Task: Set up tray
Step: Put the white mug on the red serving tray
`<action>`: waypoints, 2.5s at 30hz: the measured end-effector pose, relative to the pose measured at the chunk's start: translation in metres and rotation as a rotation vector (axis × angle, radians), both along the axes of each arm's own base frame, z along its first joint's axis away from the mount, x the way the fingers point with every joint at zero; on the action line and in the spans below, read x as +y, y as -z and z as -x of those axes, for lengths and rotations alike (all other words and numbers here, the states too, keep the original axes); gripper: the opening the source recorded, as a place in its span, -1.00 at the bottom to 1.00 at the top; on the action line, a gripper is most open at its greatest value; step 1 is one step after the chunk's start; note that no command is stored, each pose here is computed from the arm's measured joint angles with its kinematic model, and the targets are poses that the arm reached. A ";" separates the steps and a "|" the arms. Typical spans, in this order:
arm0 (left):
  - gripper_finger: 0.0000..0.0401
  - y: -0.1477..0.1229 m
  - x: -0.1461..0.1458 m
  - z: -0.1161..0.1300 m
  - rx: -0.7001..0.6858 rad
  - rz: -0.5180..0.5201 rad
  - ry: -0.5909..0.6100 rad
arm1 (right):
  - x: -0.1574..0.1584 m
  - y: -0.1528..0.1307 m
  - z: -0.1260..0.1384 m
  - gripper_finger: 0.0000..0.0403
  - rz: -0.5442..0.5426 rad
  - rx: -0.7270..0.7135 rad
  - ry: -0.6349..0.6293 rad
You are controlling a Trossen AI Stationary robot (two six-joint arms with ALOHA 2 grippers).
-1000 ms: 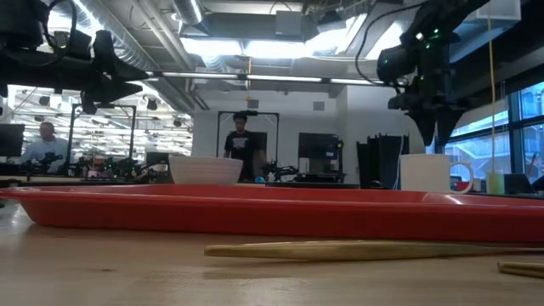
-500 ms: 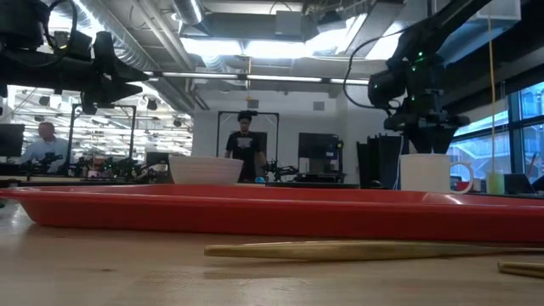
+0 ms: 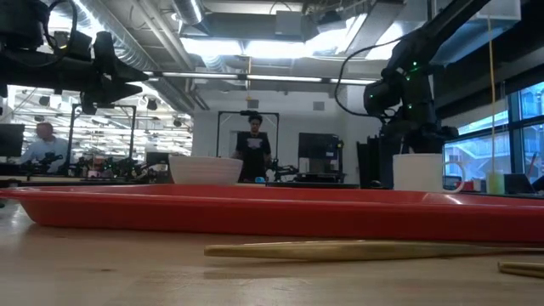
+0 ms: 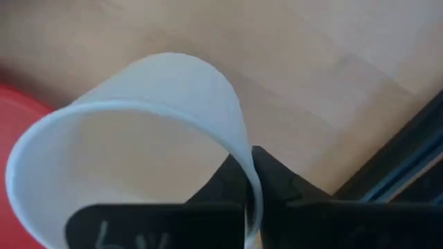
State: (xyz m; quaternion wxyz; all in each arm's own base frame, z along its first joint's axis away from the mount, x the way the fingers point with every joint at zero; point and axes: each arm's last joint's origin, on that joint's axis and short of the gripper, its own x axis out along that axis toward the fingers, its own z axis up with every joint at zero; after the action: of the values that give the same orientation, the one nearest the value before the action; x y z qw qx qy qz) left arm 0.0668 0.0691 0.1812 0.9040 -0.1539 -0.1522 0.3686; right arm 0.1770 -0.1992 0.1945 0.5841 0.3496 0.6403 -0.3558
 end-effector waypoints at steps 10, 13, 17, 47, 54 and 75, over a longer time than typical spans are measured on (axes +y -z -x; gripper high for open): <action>-0.07 0.000 0.000 0.000 0.000 0.000 -0.003 | 0.010 -0.090 -0.016 -0.97 0.172 -0.229 -0.045; -0.07 0.000 0.000 0.000 0.000 0.000 0.000 | 0.020 -0.124 -0.035 -0.98 0.231 -0.350 -0.122; -0.07 0.000 0.000 0.000 0.000 0.000 0.000 | 0.040 -0.164 -0.058 -0.98 0.321 -0.492 -0.271; -0.07 0.000 -0.002 -0.002 0.049 -0.044 0.084 | 0.110 -0.116 -0.271 -0.97 0.248 -0.437 -1.131; -0.07 0.001 -0.002 -0.002 0.053 -0.042 0.098 | 0.110 -0.074 -0.287 -0.97 0.129 -0.375 -0.876; -0.07 0.007 -0.002 -0.003 0.095 0.002 0.107 | 0.106 -0.008 -0.319 -0.97 0.078 -0.388 -0.788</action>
State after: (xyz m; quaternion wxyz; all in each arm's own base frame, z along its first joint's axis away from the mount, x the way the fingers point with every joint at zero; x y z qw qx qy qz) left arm 0.0700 0.0676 0.1747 0.9286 -0.1451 -0.1006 0.3265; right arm 0.4960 -0.0935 0.2025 0.7973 0.1165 0.5895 -0.0575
